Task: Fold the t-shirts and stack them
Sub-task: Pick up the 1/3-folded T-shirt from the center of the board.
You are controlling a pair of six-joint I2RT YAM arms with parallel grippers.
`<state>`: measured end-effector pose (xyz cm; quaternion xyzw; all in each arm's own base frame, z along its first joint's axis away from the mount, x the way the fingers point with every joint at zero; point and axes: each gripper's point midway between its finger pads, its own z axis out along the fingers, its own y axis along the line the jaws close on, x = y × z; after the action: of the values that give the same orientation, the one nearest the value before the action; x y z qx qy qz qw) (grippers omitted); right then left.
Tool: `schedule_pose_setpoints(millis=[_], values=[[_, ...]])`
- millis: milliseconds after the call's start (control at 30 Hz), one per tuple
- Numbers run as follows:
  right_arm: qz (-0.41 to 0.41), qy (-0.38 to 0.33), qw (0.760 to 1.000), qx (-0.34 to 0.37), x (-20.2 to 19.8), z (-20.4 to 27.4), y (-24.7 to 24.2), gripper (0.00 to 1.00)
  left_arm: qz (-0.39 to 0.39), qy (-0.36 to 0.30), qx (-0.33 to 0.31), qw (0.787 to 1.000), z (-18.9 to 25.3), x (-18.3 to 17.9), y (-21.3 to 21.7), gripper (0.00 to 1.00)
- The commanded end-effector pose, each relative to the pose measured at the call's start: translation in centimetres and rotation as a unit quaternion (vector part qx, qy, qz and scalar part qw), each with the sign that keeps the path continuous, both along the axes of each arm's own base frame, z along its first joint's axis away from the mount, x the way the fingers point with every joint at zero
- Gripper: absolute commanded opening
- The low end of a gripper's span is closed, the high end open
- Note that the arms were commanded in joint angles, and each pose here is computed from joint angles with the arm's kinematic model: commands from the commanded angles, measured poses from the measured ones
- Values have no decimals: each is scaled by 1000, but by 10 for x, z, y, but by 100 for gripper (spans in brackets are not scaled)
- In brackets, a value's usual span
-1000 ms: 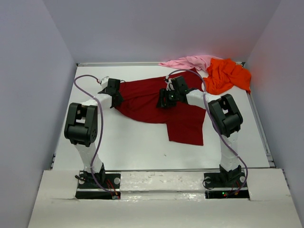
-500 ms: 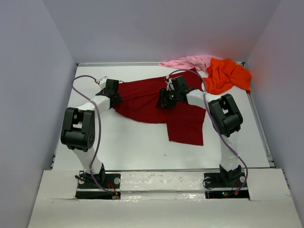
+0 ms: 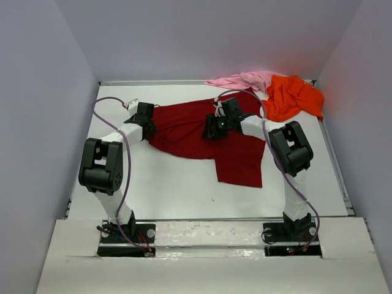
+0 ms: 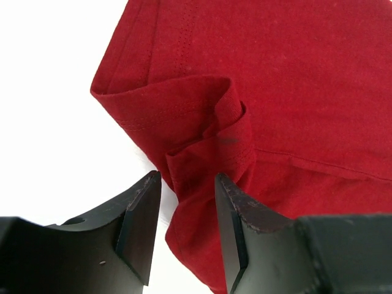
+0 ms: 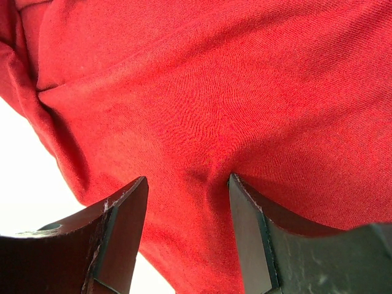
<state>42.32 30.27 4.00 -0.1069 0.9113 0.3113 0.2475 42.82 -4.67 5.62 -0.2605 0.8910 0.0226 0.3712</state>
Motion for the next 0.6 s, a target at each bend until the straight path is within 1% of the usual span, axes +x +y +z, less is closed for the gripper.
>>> schedule_pose_setpoints(millis=[0,267,433,567], values=[[-6,27,999,-25,-5,-26,-10,61,18,-4,18,1000,0,3,8,48],[-5,27,999,-24,-7,-26,-10,61,25,12,22,999,-14,2,10,44],[-5,28,999,-23,-7,-25,-10,61,27,9,23,999,-14,3,11,43],[-5,31,999,-24,-8,-27,-10,61,27,5,23,999,-12,4,11,40]])
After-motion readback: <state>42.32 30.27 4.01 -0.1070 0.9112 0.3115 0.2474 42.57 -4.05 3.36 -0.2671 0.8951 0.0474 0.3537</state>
